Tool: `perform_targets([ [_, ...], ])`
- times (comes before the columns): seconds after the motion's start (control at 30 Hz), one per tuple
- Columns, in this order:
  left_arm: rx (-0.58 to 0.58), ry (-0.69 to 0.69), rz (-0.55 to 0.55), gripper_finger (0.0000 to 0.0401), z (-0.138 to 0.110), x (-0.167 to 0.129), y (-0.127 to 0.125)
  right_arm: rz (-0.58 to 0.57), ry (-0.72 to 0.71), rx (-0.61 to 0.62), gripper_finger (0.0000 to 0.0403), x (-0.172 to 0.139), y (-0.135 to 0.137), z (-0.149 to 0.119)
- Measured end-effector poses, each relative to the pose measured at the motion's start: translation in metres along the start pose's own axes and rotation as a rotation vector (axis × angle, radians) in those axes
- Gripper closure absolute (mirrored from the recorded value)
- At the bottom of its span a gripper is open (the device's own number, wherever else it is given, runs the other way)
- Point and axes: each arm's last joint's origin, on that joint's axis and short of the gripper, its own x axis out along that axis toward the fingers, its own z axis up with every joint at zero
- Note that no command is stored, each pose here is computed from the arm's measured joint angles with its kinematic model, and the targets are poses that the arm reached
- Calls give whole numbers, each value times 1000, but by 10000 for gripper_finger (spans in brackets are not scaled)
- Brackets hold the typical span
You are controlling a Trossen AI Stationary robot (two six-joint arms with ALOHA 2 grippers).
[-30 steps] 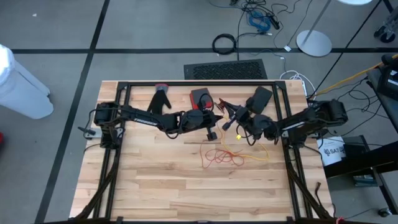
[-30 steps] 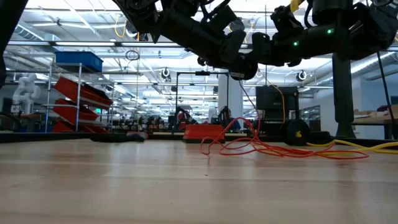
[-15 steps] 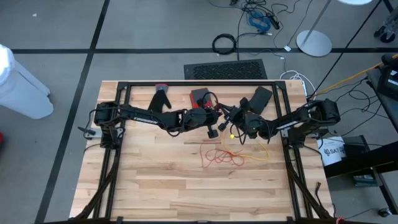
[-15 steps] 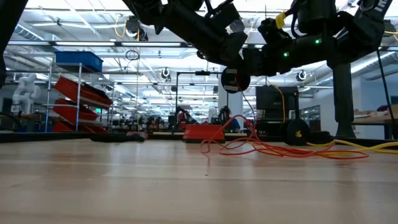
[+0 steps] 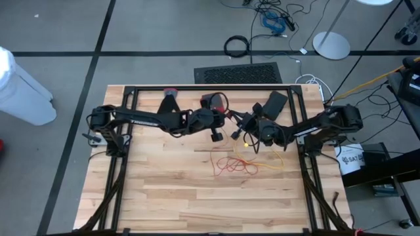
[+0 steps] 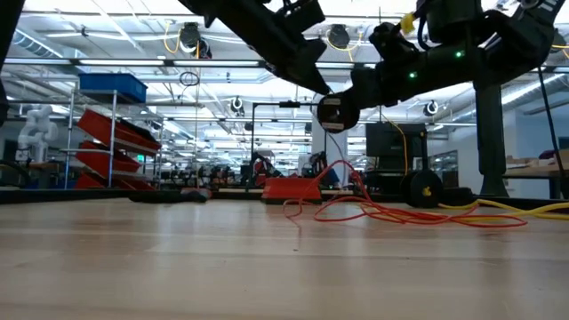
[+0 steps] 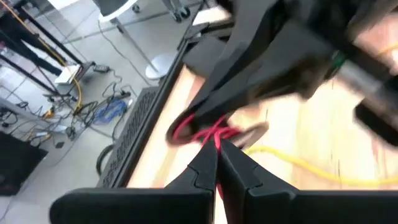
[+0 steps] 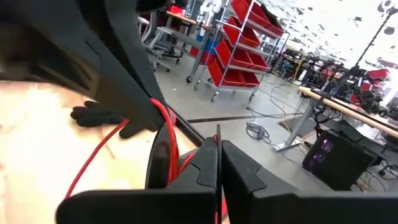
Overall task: Coil cords
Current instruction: Coil the red wire onto the spool
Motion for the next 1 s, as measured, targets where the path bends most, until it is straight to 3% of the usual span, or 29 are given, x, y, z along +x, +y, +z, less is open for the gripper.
perform_targets([
  [0.23, 13, 82, -3, 388, -8, -2, 15, 29, 1, -17, 403, -8, -2, 8],
  [0.47, 6, 101, -14, 388, -13, 2, 25, 134, -3, -4, 403, -14, -6, 15],
  [1.0, -10, 85, -89, 363, -20, 6, 24, 195, -33, 33, 403, -18, -8, 21],
])
